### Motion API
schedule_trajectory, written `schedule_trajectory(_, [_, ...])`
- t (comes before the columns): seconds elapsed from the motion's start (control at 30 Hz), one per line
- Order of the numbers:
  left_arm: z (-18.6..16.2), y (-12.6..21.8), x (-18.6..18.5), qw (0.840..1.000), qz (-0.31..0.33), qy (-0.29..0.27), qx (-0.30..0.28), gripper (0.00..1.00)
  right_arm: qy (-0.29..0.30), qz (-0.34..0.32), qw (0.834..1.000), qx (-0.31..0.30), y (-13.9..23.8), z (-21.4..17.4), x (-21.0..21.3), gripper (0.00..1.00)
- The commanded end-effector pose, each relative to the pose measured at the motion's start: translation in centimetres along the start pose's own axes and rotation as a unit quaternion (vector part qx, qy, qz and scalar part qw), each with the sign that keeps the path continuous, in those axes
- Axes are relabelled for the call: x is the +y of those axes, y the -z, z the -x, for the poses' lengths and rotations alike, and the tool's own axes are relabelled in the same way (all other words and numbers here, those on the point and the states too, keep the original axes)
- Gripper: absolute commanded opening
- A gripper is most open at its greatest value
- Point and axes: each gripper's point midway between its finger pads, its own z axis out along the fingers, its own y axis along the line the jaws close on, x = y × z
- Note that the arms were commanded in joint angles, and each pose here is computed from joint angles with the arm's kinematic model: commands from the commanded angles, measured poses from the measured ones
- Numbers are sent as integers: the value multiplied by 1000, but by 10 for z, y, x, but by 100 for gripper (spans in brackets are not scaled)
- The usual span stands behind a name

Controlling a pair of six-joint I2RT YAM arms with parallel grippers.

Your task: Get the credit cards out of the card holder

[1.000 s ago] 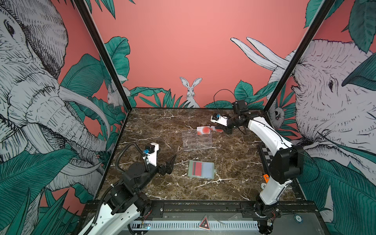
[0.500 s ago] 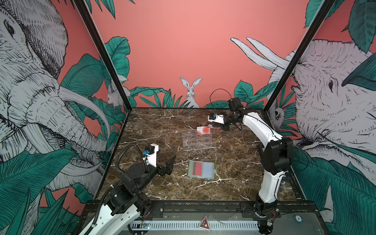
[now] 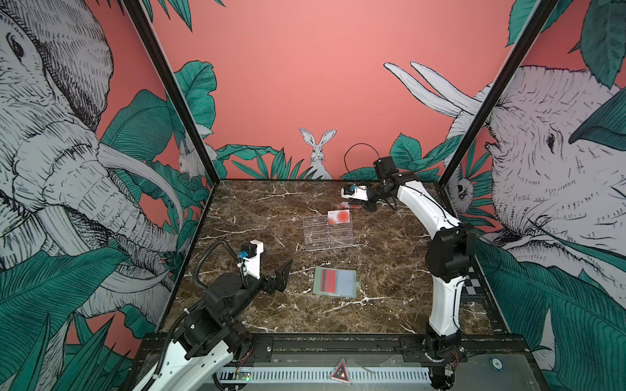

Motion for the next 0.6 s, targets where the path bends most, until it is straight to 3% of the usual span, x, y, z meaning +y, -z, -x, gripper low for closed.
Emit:
schedule_trajectory(0.0, [-2,0,4,1000,7,7,-1,99,9,24,1000,-12,-6,10,6,0])
schedule_trajectory(0.57, [-2,2,4,1000,7,11,-5,99,16,41,999,-17,-27,16,8,0])
